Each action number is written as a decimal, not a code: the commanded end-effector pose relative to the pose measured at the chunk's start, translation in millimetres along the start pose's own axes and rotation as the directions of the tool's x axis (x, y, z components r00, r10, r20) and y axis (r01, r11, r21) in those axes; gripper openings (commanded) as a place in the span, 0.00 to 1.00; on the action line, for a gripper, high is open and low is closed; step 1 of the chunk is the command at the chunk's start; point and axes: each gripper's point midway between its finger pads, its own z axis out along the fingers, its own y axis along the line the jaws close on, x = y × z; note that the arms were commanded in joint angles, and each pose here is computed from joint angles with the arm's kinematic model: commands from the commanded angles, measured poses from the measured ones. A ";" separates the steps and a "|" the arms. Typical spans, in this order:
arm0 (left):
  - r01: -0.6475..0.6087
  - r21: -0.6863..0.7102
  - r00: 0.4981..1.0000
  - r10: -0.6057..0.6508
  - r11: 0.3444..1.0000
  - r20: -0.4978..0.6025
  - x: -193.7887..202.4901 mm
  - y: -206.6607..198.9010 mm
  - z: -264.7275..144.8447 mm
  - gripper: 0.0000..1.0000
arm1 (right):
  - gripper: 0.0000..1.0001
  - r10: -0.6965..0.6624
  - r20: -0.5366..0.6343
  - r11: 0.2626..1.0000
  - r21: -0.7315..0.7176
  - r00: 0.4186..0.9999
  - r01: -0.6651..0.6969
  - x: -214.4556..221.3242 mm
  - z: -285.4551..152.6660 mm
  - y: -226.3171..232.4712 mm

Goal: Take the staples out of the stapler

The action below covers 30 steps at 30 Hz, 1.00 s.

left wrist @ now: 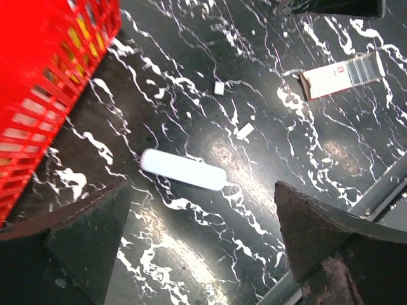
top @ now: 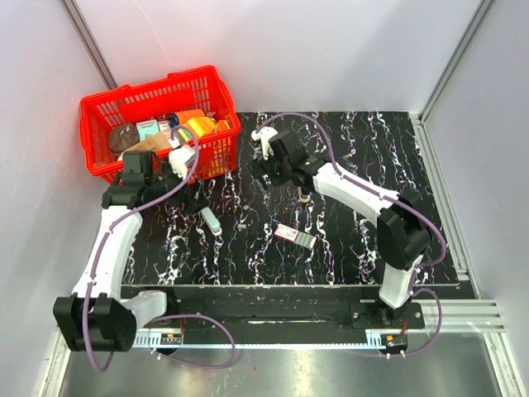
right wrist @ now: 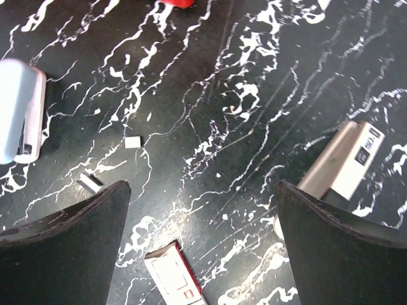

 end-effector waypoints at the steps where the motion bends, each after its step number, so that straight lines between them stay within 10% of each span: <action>1: 0.034 -0.006 0.999 -0.034 0.999 -0.019 5.7 6.1 -3.9 0.99 | 1.00 -0.126 0.162 0.974 -0.168 0.979 0.153 -29.2 -2.2 23.7; 12: 0.056 -0.262 0.998 -0.046 0.963 0.045 1.7 39.0 -27.8 0.99 | 0.82 -0.444 -0.009 0.873 -0.229 0.896 0.430 29.4 58.5 67.8; 30: 0.049 -0.324 0.999 -0.046 0.945 0.016 20.7 49.1 -36.5 0.99 | 0.76 -0.507 -0.045 0.835 -0.272 0.861 0.478 62.7 99.6 76.5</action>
